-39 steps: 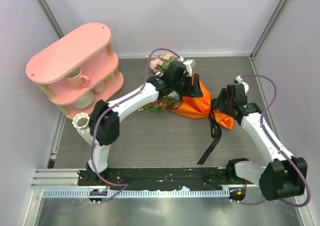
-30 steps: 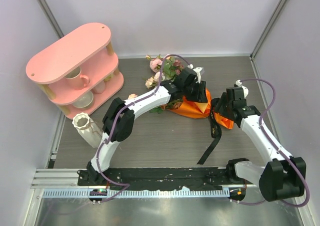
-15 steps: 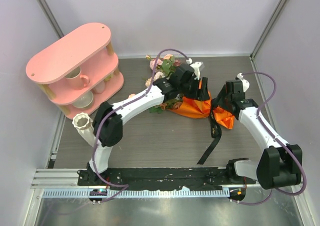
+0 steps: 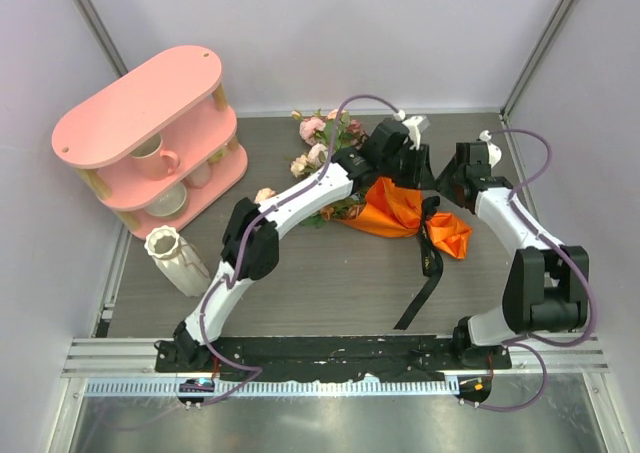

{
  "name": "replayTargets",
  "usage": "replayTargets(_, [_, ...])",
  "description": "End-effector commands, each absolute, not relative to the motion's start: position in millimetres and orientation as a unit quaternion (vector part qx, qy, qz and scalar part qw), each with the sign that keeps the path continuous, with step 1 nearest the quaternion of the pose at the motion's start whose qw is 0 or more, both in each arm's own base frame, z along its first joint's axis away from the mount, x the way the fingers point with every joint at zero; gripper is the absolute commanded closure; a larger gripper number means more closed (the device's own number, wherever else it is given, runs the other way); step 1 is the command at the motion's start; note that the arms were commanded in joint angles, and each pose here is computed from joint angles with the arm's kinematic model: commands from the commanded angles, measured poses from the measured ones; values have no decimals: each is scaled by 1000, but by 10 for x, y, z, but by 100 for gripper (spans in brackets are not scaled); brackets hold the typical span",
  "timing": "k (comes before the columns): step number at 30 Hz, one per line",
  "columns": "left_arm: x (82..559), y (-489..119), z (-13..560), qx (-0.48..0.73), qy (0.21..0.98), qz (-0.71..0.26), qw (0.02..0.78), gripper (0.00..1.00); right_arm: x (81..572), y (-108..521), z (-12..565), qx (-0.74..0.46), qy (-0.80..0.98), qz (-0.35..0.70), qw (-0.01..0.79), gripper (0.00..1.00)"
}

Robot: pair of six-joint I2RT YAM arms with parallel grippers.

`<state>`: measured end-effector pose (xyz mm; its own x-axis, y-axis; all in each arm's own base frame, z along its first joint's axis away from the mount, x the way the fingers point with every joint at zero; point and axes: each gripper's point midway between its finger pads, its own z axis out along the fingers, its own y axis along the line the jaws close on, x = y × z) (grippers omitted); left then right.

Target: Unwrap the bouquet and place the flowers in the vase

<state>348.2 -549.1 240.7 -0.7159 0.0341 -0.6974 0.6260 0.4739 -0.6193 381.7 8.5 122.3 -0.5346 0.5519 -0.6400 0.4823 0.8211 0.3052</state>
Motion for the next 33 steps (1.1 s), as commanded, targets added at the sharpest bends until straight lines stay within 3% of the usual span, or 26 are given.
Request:
replayTargets(1, [3656, -5126, 1867, 187, 852, -388, 297, 66, 4015, 178, 1251, 281, 876, 70, 386, 52])
replayTargets(14, [3506, -4855, 1192, 176, 881, -346, 270, 73, 3785, 308, 734, 244, 905, 74, 342, 51])
replayTargets(19, [3487, -4830, 1101, 168, 884, -346, 268, 73, 3797, 351, 862, 232, 901, 73, 359, 67])
replayTargets(24, [3475, -4802, 942, 159, 890, -337, 261, 73, 3774, 326, 1142, 231, 889, 68, 390, 98])
replayTargets(33, [3492, -4707, 686, 130, 903, -326, 248, 72, 3784, 381, 1535, 236, 865, 101, 431, 99])
